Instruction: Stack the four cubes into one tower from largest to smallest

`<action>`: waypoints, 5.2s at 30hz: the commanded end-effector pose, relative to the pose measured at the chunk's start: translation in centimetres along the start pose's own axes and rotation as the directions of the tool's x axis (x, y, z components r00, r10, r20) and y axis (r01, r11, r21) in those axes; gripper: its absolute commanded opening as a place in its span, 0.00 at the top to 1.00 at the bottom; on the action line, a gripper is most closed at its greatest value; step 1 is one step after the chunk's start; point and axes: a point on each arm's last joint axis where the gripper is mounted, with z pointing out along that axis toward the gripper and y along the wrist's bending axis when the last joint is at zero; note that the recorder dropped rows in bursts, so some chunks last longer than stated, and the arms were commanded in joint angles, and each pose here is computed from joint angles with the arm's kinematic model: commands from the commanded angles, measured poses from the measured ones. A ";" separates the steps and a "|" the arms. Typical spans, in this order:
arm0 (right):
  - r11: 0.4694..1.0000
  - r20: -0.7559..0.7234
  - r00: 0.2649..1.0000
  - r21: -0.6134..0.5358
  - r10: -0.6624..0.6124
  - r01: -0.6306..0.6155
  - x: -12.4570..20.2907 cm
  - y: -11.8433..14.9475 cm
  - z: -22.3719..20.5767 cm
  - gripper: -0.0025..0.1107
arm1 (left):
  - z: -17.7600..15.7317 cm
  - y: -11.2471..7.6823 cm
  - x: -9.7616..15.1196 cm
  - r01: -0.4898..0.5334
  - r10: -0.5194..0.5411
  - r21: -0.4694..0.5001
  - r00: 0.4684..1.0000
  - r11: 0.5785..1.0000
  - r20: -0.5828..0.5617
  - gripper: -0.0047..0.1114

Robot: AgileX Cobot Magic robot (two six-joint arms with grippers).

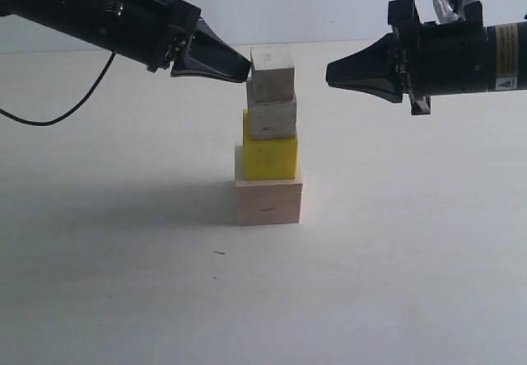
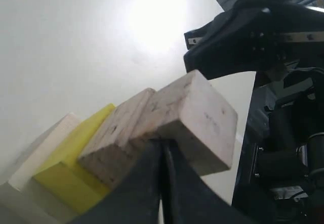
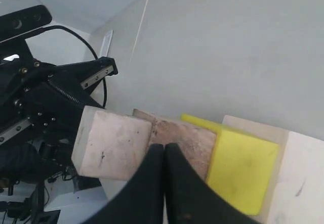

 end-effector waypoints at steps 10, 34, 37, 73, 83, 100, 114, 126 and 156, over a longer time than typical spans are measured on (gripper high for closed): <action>0.999 -0.057 0.998 -0.019 -0.037 0.036 1.0 1.3 1.9 0.98 | 0.1 -0.1 -0.1 -0.002 0.002 -0.003 1.000 1.000 0.015 0.96; 0.998 -0.069 0.997 -0.058 -0.041 0.037 1.1 1.7 1.9 0.98 | 0.1 -0.1 -0.2 -0.003 0.004 -0.010 1.000 1.000 0.019 0.96; 0.998 -0.070 0.997 -0.060 -0.041 0.037 1.1 1.7 1.9 0.98 | 0.1 -0.1 -0.2 -0.003 0.004 -0.010 1.000 1.000 0.019 0.96; 0.993 -0.069 0.996 -0.099 -0.065 0.058 1.1 2.0 1.9 0.98 | 0.1 0.1 -0.2 -0.014 0.015 -0.026 1.000 1.000 0.024 0.96; 0.992 -0.078 0.994 -0.108 -0.073 0.065 1.3 2.2 2.1 0.98 | 0.1 0.1 -0.3 -0.018 0.019 -0.032 0.999 0.999 0.027 0.96; 0.996 -0.044 0.996 -0.058 -0.076 0.074 1.0 1.8 2.3 0.98 | 0.0 -0.3 0.0 -0.014 0.015 0.020 1.000 1.000 -0.004 0.96; 0.994 -0.041 0.993 -0.027 -0.109 0.108 -0.4 1.8 2.8 0.98 | -0.1 -0.4 0.1 -0.020 0.020 0.016 1.000 1.000 -0.019 0.96; 0.995 -0.037 0.995 -0.045 -0.091 0.089 -0.4 1.7 3.1 0.98 | -0.1 -0.4 0.1 -0.020 0.020 0.016 1.000 1.000 -0.019 0.96; 0.995 -0.024 0.995 -0.035 -0.097 0.096 -0.1 1.3 4.4 0.98 | -0.1 -0.5 0.2 -0.019 0.019 0.026 1.000 0.999 -0.023 0.96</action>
